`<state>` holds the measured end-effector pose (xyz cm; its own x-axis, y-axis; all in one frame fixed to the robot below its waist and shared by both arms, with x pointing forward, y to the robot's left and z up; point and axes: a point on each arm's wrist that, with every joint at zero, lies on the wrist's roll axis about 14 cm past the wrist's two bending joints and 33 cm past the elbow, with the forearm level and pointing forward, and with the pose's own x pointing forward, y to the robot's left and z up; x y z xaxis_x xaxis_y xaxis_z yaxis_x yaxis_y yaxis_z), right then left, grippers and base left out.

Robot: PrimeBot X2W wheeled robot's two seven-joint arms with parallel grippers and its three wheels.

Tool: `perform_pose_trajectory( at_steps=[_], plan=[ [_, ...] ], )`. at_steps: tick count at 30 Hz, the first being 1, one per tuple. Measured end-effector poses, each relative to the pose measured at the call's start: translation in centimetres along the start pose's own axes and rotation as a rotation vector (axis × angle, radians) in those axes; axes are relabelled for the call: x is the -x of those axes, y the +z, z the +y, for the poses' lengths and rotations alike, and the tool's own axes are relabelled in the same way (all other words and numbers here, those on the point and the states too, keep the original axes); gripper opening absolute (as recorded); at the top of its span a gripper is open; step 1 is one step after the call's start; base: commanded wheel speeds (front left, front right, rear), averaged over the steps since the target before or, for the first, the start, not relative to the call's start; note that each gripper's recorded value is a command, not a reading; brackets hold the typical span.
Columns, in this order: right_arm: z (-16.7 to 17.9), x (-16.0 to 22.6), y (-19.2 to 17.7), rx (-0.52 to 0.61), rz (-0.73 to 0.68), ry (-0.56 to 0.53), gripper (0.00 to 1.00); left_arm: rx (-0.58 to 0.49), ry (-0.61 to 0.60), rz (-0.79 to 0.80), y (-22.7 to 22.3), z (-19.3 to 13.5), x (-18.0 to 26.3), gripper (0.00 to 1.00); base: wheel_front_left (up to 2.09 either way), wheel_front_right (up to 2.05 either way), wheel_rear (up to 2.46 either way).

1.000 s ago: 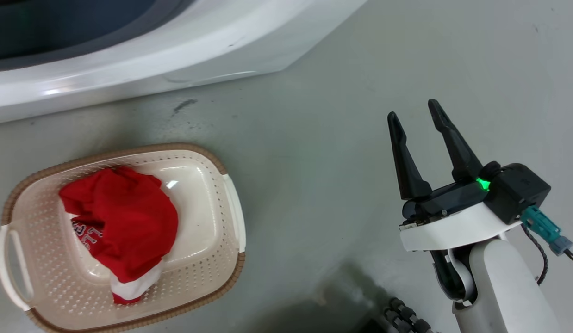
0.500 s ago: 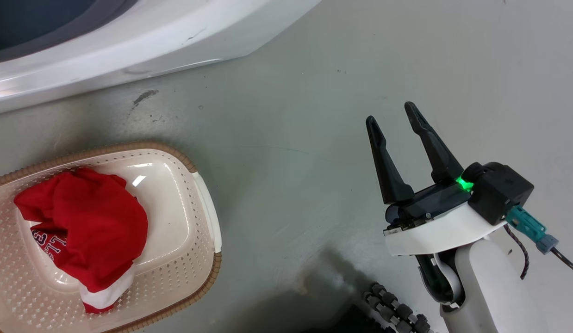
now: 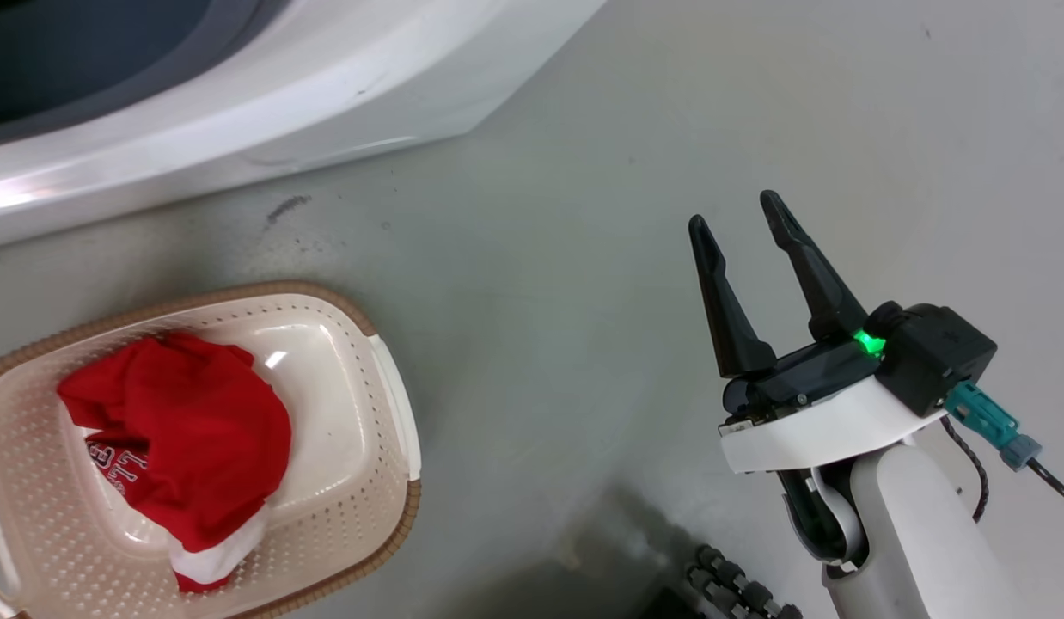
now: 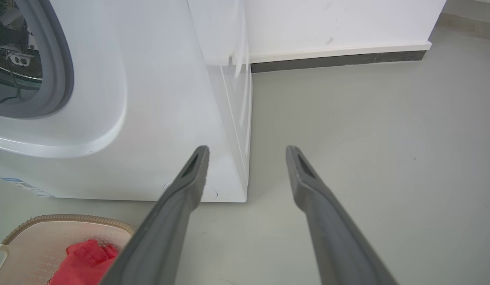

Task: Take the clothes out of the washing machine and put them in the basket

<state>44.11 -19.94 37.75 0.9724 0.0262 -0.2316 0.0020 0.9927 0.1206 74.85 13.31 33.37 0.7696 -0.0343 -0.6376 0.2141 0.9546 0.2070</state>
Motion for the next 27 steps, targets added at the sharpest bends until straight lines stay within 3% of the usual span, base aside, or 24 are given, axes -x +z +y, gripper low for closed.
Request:
perform_pose_trajectory(
  at_steps=[13,22,27],
  plan=[
    [0.6,1.3,3.8,0.018,-0.095,0.011,1.00,0.148,0.009,-0.342,2.4,0.4,6.5,0.00,0.00,0.00,0.00],
    [0.9,4.0,5.7,0.011,-0.142,0.003,1.00,0.246,-0.001,-0.434,1.2,0.3,12.1,0.00,0.00,0.00,0.00],
    [0.9,5.6,7.0,0.002,-0.178,-0.003,1.00,0.250,-0.012,-0.483,1.3,0.2,15.6,0.00,0.00,0.00,0.00]
  ],
)
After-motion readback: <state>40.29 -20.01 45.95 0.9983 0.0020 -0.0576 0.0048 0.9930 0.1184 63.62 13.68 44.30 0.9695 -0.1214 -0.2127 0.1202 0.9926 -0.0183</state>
